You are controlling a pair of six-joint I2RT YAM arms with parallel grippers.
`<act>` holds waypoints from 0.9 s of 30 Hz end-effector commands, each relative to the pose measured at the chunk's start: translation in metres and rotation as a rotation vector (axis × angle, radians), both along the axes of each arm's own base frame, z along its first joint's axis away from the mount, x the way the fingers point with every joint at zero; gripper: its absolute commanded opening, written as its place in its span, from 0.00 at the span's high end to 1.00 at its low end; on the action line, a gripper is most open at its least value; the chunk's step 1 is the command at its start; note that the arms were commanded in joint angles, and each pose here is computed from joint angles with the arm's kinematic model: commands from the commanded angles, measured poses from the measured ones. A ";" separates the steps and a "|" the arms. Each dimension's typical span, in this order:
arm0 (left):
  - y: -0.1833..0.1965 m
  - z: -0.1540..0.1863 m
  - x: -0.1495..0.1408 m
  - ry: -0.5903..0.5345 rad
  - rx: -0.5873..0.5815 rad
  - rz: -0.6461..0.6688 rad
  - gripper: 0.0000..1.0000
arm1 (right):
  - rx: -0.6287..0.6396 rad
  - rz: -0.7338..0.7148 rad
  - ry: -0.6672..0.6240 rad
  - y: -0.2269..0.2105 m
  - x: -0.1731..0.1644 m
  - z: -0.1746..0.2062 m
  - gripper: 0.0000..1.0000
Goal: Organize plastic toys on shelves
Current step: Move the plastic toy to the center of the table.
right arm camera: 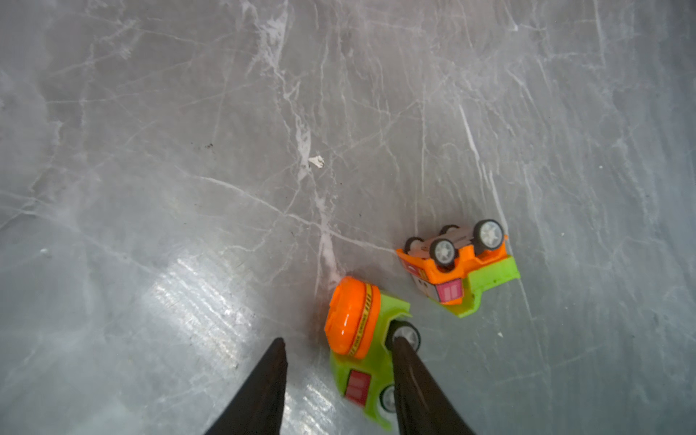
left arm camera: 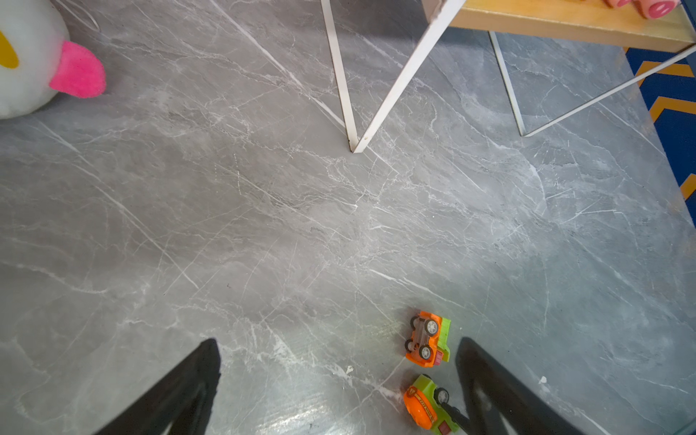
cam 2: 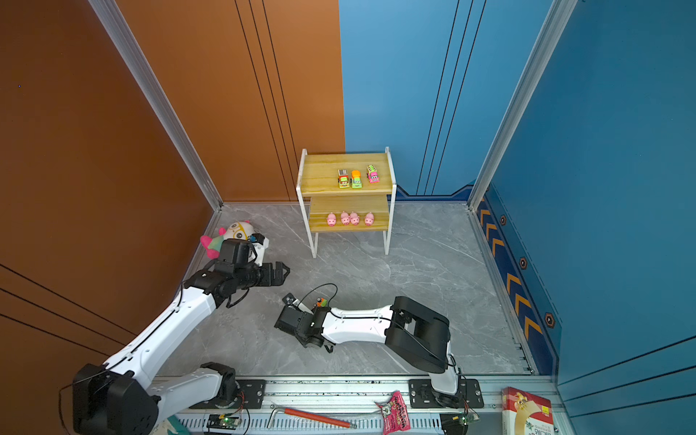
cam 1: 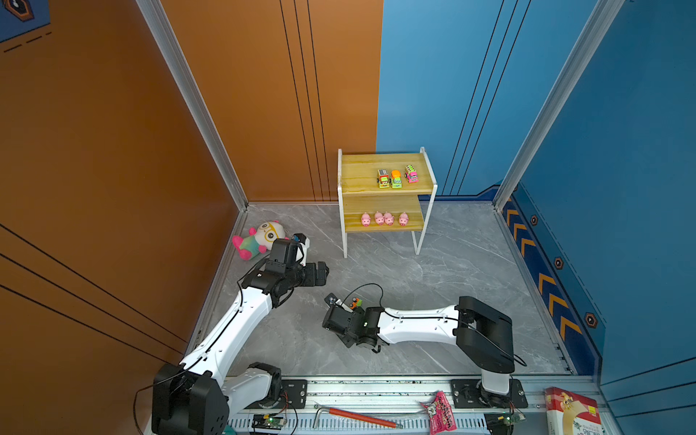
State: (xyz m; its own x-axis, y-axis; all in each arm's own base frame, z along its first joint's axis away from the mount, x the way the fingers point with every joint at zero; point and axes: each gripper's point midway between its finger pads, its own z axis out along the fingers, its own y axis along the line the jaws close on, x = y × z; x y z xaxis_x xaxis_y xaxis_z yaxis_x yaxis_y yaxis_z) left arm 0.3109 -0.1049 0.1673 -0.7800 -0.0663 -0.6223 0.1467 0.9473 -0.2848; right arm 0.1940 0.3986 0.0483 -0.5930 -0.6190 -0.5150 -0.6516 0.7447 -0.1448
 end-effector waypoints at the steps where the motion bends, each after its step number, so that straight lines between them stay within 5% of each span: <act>1: 0.000 0.007 0.001 -0.002 -0.009 -0.005 0.02 | -0.058 -0.055 0.012 -0.012 0.005 -0.010 0.54; 14: 0.001 0.005 0.001 0.001 -0.007 -0.004 0.02 | -0.126 -0.100 -0.016 -0.024 0.015 -0.016 0.57; 27: 0.000 0.006 0.001 -0.001 -0.011 -0.006 0.02 | -0.189 -0.142 -0.108 -0.037 0.023 -0.004 0.71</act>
